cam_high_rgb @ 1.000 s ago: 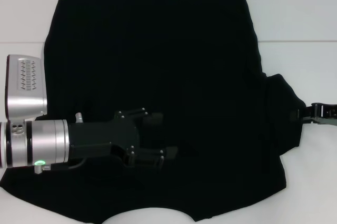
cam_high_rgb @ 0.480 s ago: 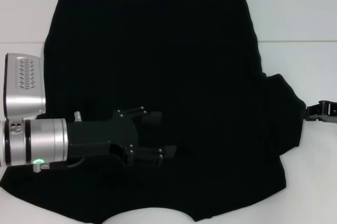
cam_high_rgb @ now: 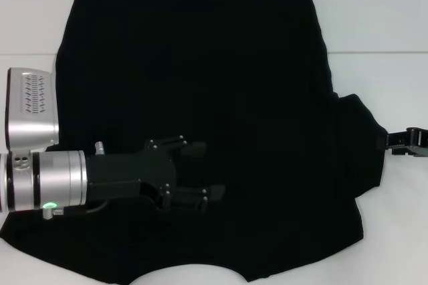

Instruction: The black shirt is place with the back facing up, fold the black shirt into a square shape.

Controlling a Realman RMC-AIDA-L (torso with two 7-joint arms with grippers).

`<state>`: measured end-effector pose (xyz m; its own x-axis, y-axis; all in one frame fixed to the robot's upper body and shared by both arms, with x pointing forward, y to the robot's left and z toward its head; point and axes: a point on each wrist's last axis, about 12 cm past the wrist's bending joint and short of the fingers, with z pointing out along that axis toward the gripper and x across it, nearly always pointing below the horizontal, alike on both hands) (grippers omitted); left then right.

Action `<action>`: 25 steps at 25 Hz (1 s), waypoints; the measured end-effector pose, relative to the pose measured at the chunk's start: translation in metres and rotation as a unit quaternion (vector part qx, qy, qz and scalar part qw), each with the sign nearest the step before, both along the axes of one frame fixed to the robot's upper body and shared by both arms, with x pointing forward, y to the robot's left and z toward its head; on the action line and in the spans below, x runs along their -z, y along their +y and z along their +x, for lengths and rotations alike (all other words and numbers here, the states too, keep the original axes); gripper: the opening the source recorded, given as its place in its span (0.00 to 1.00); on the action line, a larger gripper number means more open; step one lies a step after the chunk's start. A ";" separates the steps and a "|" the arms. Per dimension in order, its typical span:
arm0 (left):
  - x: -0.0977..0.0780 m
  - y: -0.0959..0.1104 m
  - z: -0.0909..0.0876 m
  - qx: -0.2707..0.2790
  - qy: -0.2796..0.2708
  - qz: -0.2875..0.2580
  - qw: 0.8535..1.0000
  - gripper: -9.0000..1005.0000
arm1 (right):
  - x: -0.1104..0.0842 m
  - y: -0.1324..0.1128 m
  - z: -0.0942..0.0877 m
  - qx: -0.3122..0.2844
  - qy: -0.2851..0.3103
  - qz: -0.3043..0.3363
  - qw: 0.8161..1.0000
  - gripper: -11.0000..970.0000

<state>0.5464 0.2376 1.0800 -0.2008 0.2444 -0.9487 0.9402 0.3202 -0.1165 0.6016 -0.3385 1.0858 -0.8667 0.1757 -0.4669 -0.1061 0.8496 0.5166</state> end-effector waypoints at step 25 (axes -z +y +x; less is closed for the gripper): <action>-0.003 -0.001 0.001 0.003 0.000 -0.004 1.000 0.90 | 0.009 0.007 0.001 0.001 0.011 -0.009 1.000 0.47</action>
